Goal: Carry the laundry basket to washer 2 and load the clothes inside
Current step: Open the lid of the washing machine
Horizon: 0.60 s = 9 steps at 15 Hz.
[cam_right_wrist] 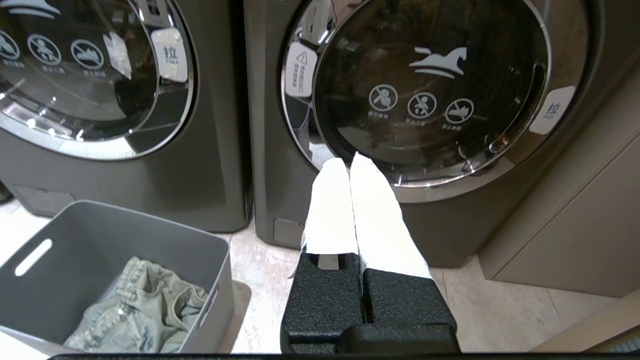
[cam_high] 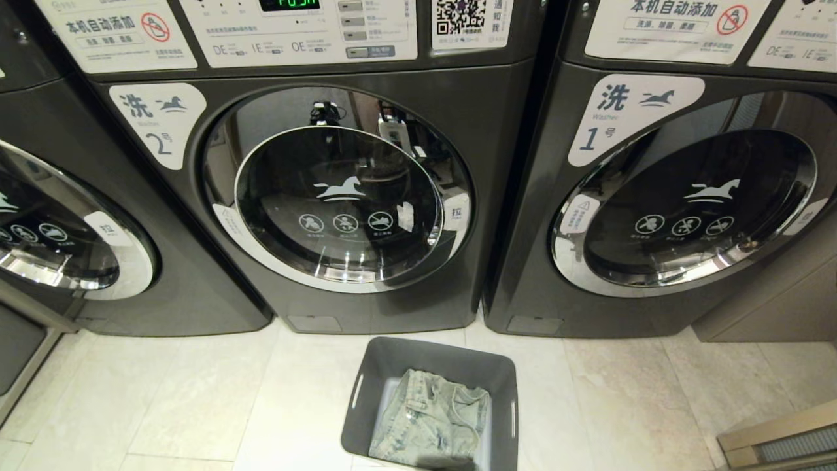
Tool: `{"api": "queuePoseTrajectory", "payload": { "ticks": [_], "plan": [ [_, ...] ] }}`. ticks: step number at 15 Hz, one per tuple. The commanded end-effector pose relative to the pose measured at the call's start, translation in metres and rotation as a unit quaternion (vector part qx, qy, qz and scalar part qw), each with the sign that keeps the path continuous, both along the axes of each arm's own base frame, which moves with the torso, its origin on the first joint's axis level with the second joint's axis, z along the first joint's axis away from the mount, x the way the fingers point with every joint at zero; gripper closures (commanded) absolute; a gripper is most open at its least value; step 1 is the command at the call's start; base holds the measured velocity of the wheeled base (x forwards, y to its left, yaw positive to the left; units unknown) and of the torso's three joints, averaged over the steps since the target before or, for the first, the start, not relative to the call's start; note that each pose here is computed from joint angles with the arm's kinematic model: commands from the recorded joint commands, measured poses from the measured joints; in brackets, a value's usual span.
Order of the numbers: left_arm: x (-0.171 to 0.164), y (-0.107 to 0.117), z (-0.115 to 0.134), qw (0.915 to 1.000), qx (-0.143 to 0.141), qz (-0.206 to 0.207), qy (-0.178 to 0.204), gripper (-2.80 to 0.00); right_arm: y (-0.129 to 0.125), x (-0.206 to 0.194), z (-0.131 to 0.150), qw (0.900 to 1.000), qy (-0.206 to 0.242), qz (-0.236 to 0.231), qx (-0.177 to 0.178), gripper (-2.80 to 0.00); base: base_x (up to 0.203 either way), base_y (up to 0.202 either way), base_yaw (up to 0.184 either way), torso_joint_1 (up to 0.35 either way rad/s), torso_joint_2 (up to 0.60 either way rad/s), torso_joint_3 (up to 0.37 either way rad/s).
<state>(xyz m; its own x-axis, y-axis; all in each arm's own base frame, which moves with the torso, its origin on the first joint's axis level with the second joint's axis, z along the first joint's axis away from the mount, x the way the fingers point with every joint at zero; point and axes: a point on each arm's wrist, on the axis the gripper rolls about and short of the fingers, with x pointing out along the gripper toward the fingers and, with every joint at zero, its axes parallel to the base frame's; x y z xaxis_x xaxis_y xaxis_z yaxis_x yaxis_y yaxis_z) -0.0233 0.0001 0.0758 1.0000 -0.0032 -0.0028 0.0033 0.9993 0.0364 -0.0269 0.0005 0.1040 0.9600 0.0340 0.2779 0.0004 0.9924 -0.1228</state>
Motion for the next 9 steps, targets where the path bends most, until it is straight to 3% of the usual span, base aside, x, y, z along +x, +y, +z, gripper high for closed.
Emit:
{"api": "queuePoseTrajectory", "payload": {
  "ticks": [1, 6, 9],
  "plan": [
    [0.0, 0.0, 0.0, 1.0, 0.0, 0.0, 0.0, 0.0, 0.0, 0.004, -0.0108, 1.0, 0.02, 0.0, 0.0, 0.0, 0.0, 0.0, 0.0, -0.002, 0.0, 0.195],
    [0.0, 0.0, 0.0, 1.0, 0.001, 0.001, 0.0, 0.0, 0.0, 0.004, -0.0108, 1.0, 0.02, 0.0, 0.0, 0.0, 0.0, 0.0, 0.0, 0.005, 0.0, 0.203],
    [0.0, 0.0, 0.0, 1.0, 0.002, 0.001, 0.0, 0.0, 0.0001, 0.004, -0.0108, 1.0, 0.02, 0.001, 0.001, 0.0, 0.0, 0.0, 0.0, 0.004, 0.0, 0.083]
  ]
}}
